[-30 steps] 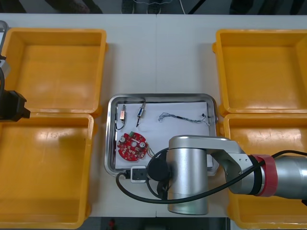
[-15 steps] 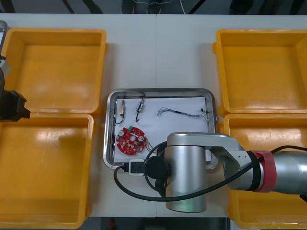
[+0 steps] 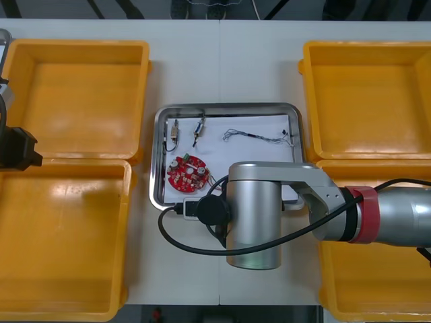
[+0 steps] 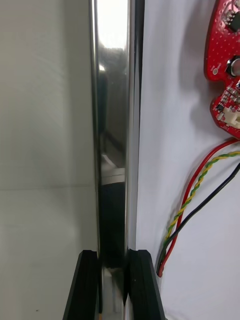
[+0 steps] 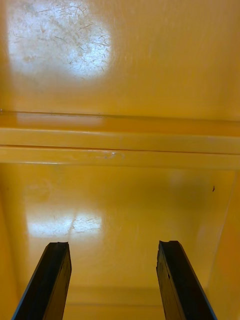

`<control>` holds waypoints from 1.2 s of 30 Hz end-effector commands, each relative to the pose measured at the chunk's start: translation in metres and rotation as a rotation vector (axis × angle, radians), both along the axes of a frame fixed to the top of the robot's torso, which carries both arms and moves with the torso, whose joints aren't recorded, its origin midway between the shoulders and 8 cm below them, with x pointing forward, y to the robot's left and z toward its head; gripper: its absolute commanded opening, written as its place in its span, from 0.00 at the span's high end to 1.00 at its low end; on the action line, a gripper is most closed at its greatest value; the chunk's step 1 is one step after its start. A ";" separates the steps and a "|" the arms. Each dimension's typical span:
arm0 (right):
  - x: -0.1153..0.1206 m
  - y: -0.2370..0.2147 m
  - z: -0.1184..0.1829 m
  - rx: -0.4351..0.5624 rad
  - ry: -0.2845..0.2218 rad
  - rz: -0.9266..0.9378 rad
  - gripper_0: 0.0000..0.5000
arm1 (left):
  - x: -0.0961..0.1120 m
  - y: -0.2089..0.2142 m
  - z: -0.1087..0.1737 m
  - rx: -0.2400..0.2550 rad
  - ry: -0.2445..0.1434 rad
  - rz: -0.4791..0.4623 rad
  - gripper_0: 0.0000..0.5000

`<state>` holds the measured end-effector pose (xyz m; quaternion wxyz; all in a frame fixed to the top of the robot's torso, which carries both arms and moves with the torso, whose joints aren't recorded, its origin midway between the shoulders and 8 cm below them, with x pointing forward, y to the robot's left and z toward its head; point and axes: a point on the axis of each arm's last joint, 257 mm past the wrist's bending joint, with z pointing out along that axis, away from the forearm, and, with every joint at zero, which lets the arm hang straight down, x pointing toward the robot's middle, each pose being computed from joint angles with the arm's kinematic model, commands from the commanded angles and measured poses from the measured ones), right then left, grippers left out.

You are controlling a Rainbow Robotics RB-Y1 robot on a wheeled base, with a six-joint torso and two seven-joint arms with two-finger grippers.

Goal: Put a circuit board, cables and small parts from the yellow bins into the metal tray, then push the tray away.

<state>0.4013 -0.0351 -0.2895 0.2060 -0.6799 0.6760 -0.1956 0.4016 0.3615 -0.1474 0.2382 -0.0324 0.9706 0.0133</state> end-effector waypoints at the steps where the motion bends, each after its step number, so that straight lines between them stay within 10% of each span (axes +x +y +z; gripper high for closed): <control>1: 0.011 0.023 0.024 0.024 -0.058 0.033 1.00 | 0.001 0.002 0.012 0.026 -0.041 -0.049 0.00; 36: 0.103 0.035 0.093 0.014 -0.211 -0.041 1.00 | 0.001 0.002 0.012 0.026 -0.041 -0.049 0.00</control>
